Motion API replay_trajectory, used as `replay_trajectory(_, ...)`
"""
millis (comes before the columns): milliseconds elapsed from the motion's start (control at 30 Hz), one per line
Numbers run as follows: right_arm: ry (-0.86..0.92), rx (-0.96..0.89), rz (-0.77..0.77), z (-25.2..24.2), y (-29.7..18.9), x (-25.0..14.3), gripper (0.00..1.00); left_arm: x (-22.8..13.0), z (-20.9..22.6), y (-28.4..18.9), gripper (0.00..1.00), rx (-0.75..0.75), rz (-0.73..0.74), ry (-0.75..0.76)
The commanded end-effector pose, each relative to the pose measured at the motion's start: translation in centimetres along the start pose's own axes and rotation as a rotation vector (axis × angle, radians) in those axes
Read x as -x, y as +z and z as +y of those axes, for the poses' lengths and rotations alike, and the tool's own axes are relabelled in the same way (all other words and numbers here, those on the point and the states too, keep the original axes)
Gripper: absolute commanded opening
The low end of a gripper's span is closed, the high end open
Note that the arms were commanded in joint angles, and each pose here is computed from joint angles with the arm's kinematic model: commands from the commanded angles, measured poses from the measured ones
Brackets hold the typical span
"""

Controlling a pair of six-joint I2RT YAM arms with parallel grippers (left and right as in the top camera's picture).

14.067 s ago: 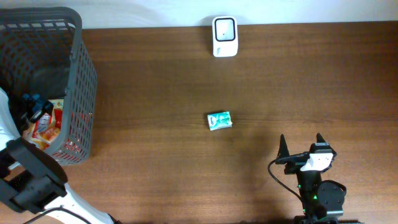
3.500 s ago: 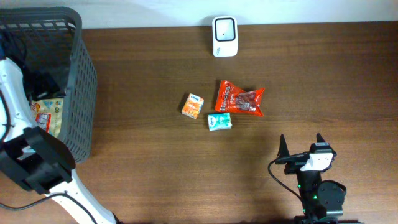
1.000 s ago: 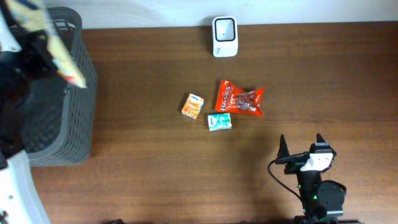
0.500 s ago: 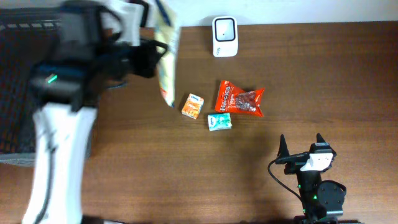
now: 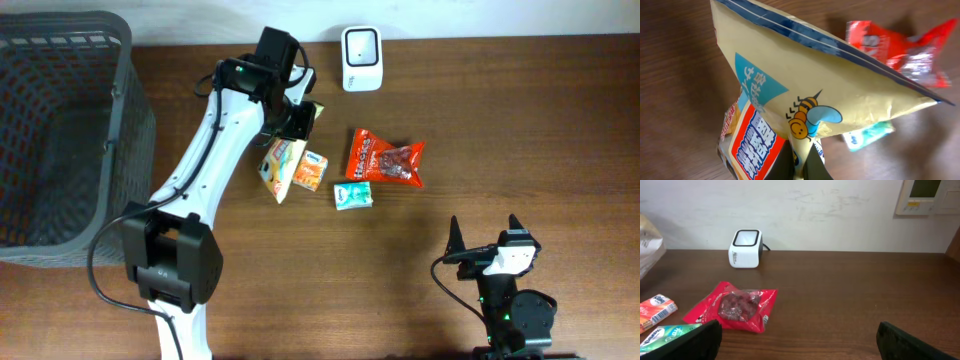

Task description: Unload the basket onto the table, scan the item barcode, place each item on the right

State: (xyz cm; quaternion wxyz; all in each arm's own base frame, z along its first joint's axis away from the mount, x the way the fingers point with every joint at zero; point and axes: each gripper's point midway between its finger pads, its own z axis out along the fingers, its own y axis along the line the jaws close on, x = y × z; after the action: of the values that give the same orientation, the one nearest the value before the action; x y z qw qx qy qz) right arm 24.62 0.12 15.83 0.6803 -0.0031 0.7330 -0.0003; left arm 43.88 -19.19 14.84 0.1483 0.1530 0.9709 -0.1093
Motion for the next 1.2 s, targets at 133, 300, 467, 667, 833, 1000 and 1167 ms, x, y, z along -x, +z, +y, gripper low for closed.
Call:
replay_trajectory(133, -0.007, 0.000, 0.007, 0.1, 0.0, -0.3, 0.98, 0.3, -0.1, -0.4, 0.78, 0.055, -0.012, 0.034)
replay_trajectory(300, -0.007, 0.000, 0.009, 0.1, 0.0, -0.4, 0.98, 1.8, -1.2, -3.9, 0.99, -0.002, -0.066, 0.033)
replay_trajectory(467, -0.007, 0.000, 0.009, 0.1, 0.0, -0.4, 0.98, 3.6, -1.6, -11.9, 0.99, -0.002, -0.186, 0.032)
replay_trajectory(667, -0.007, 0.000, 0.009, 0.1, 0.0, -0.4, 0.98, 3.8, -1.8, -18.9, 0.99, 0.035, -0.318, 0.042)
replay_trajectory(833, -0.007, 0.000, 0.009, 0.1, 0.0, -0.4, 0.98, 2.9, -1.7, -18.3, 0.99, 0.031, -0.271, 0.037)
replay_trajectory(1000, -0.007, 0.000, 0.009, 0.1, 0.0, -0.4, 0.98, 1.6, -2.1, -17.0, 0.99, 0.007, -0.203, 0.034)
replay_trajectory(1167, -0.007, 0.000, 0.009, 0.1, 0.0, -0.4, 0.98, 0.1, -3.9, -15.6, 0.99, -0.051, -0.125, 0.053)
